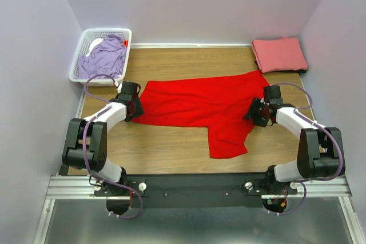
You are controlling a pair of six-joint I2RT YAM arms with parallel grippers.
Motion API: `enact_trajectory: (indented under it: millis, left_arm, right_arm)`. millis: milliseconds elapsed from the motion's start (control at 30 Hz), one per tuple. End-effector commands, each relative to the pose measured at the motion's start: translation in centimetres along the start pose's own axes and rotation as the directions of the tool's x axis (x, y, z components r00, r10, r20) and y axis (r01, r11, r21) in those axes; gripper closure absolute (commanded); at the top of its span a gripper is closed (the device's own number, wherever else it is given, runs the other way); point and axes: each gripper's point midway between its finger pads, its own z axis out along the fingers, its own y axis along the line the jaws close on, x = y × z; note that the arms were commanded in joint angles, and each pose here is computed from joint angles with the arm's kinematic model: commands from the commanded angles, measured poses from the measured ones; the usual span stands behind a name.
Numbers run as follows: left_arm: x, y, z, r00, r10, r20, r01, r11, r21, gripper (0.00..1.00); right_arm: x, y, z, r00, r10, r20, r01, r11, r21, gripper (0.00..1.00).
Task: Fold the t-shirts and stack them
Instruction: Flatten the tshirt out
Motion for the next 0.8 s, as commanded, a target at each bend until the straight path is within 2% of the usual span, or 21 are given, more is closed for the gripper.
enact_trajectory:
  millis: [0, 300, 533, 767]
  left_arm:
    - [-0.5, 0.0, 0.2, 1.000, 0.018, -0.004, -0.018, 1.000, -0.008, 0.32]
    - [-0.2, 1.2, -0.1, 1.000, 0.018, 0.001, -0.018, 0.999, -0.051, 0.32]
    - [-2.8, 0.8, -1.9, 0.996, -0.017, 0.091, 0.019, 1.000, -0.013, 0.32]
    - [-1.3, 1.7, -0.1, 0.999, -0.009, 0.032, 0.010, 1.000, -0.023, 0.32]
  right_arm:
    - [0.0, -0.6, -0.4, 1.000, -0.015, 0.015, 0.015, 1.000, 0.017, 0.38]
    - [0.1, -0.2, -0.7, 1.000, -0.018, 0.020, 0.018, 1.000, -0.008, 0.38]
    - [0.1, -0.2, -0.9, 0.999, -0.026, 0.026, 0.026, 1.000, -0.012, 0.38]
    - [0.2, -0.2, -0.9, 0.999, -0.032, 0.021, 0.032, 0.999, -0.014, 0.38]
